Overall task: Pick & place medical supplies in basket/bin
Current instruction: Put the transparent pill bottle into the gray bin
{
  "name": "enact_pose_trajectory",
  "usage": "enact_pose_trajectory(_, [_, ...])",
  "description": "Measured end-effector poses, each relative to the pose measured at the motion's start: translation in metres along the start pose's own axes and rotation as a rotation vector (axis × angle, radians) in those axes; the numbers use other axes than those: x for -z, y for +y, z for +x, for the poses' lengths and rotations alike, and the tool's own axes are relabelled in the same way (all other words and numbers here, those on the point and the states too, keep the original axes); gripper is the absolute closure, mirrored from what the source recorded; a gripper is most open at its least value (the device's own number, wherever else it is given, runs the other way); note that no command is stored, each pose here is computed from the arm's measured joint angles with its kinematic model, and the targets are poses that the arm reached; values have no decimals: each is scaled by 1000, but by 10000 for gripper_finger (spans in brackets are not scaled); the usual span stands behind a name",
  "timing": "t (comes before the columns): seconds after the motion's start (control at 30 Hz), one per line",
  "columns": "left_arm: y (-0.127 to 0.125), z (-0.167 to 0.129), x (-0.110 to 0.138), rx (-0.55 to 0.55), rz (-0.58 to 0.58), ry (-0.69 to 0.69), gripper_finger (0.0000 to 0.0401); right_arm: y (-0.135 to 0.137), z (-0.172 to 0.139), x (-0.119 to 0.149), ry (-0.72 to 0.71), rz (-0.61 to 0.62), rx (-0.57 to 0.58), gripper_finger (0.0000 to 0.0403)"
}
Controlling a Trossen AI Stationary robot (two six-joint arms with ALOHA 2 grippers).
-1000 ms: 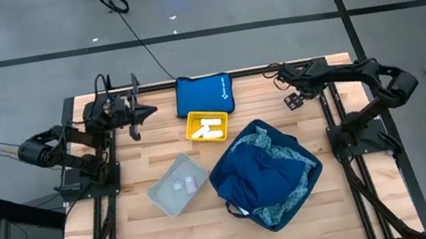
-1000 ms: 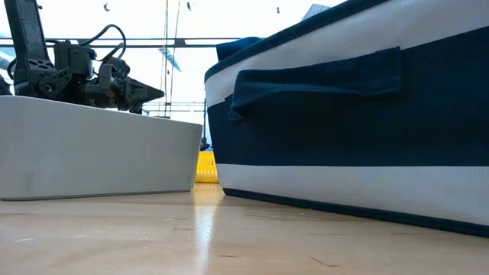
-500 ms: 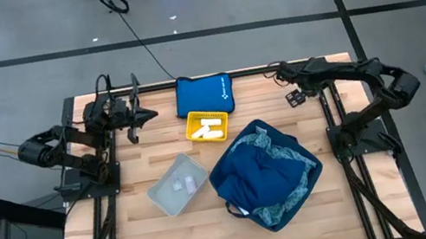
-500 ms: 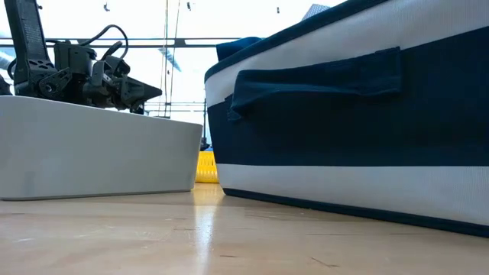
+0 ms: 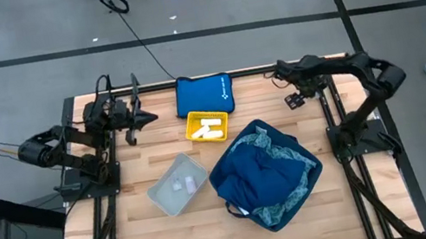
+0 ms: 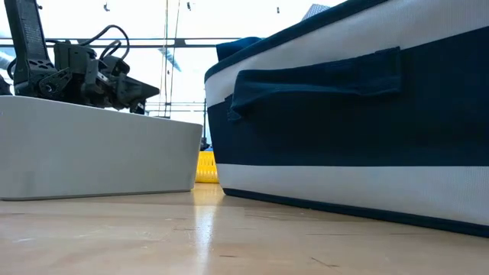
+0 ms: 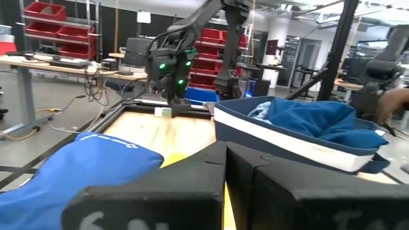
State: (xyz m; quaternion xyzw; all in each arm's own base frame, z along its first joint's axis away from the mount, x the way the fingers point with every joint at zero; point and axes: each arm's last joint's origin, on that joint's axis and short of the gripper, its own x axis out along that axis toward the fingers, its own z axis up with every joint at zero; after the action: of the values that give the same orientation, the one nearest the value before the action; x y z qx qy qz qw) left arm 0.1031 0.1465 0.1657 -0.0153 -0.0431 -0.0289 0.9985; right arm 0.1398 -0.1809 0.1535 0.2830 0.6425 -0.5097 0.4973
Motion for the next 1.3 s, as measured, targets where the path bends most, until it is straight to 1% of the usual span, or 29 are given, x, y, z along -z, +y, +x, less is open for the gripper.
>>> enact_pose_trajectory(0.07, [-1,0,0,18,-3,4,400,4,8,-1,42,-28,13,95])
enact_pose_trajectory(0.17, [-1,0,0,40,-8,9,400,7,8,-4,82,-65,43,104])
enact_pose_trajectory(0.2, [-1,0,0,47,-10,11,400,7,8,-5,86,-65,22,107])
enact_pose_trajectory(0.23, [-1,0,0,51,-11,12,400,7,7,-7,92,-65,-24,109])
enact_pose_trajectory(0.3, [-2,0,0,56,-14,13,400,7,7,-11,101,-73,-159,112])
enact_pose_trajectory(0.33, [-2,0,0,58,-13,14,400,8,7,-14,88,-72,-204,113])
enact_pose_trajectory(0.37, [-2,0,0,58,-14,14,400,8,6,-16,69,-69,-239,114])
enact_pose_trajectory(0.43, [-2,0,0,60,-14,14,400,7,3,-19,32,-67,-258,115])
enact_pose_trajectory(0.57, [-2,0,0,61,-13,14,400,1,-15,-25,-53,-49,-245,115])
enact_pose_trajectory(0.67, [-2,0,0,60,-5,14,400,-6,-31,-26,-89,-67,-230,115])
enact_pose_trajectory(0.8, [-2,0,0,59,0,13,400,-18,-37,-25,-75,-49,-96,114])
enact_pose_trajectory(0.83, [-2,0,0,58,0,13,400,-19,-37,-24,-66,-50,-92,114])
enact_pose_trajectory(0.9, [-2,0,0,59,1,13,400,-20,-36,-25,-67,-59,-93,114])
enact_pose_trajectory(1.03, [-2,0,1,73,1,17,400,-19,-32,-25,-53,-66,-157,114])
enact_pose_trajectory(1.13, [-2,0,1,81,1,19,400,-20,-32,-26,-57,-67,-155,114])
enact_pose_trajectory(1.3, [-3,0,1,95,-3,22,400,-17,-27,-26,-23,-119,-155,114])
